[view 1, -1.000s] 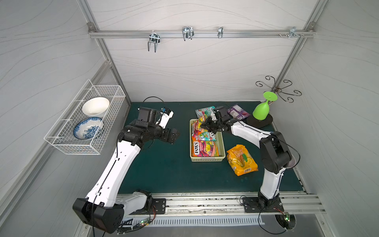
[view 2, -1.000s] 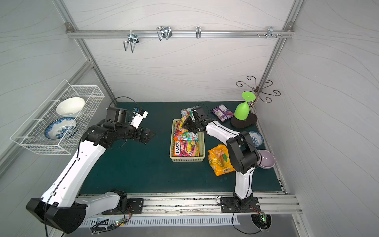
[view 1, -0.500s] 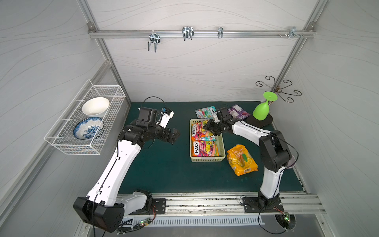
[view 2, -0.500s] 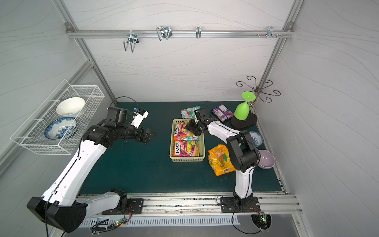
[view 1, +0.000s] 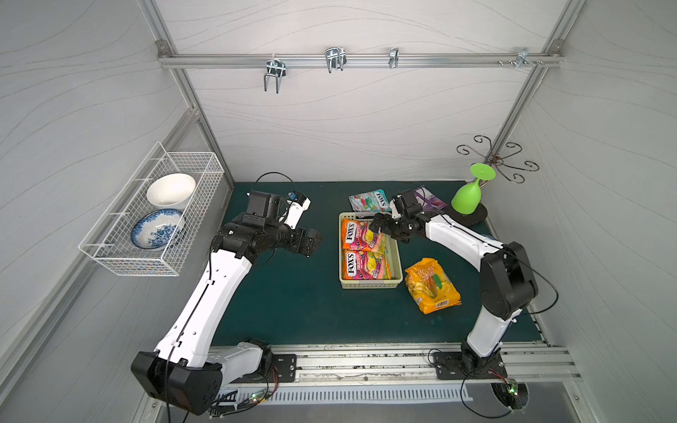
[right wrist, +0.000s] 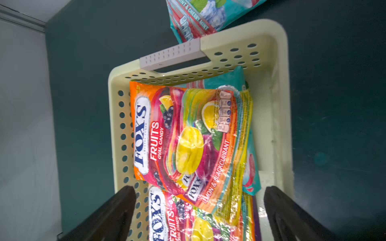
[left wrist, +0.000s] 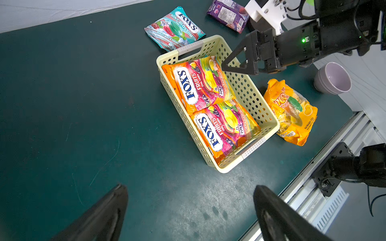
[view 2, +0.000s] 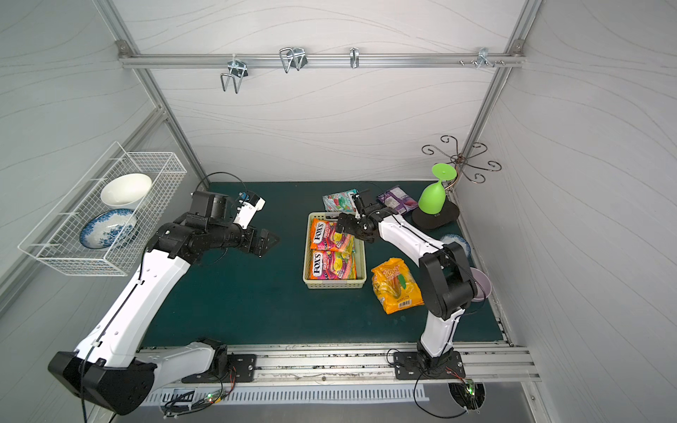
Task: Put the candies in the basket
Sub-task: Place the candy in the basket.
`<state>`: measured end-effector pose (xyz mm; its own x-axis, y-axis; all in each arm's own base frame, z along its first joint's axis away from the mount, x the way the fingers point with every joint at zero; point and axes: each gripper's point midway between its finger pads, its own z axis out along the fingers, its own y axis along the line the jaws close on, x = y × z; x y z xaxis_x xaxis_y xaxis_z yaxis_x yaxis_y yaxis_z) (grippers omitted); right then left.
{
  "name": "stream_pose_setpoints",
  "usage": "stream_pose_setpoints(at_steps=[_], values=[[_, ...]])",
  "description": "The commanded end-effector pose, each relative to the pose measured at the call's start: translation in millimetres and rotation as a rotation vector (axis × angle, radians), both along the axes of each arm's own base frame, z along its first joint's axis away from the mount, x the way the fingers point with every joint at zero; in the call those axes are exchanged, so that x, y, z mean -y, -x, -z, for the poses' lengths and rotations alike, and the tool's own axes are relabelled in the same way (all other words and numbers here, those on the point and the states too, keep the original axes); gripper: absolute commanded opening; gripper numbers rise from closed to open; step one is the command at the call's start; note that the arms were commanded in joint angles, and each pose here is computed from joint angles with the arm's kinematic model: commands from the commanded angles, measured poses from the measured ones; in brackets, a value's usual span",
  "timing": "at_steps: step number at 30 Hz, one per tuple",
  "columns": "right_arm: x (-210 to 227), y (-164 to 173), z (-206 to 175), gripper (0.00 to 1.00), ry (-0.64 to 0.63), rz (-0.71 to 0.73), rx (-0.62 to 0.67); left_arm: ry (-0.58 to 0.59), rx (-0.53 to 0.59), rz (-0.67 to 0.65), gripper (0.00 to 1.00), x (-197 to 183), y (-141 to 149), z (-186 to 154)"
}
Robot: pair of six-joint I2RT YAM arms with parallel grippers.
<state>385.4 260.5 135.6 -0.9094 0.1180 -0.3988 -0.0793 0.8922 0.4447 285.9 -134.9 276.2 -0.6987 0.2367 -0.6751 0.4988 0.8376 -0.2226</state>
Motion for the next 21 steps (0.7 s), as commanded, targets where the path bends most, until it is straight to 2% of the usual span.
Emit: stream_pose_setpoints(at_steps=[1, 3, 8, 12, 17, 21], values=[[2, 1, -19, 0.99, 0.126, -0.059, 0.094, 0.014, 0.046, -0.010, 0.98, 0, -11, -10], [-4, 1, -18, 0.99, 0.172, -0.088, 0.125, 0.016, 0.042, -0.011, 0.98, 1, -12, -6], [-26, -3, -9, 0.99, 0.186, -0.137, 0.084, 0.016, 0.049, -0.014, 0.98, -1, -10, -13], [-41, 3, 2, 0.99, 0.310, -0.219, 0.110, 0.030, 0.038, -0.005, 0.98, 2, -9, -11], [-61, 20, 9, 0.99, 0.461, -0.395, 0.187, 0.017, 0.049, -0.020, 0.98, -2, -12, -10], [-49, 34, 16, 0.97, 0.554, -0.426, 0.187, 0.040, 0.038, -0.002, 0.98, 2, -8, -14]])
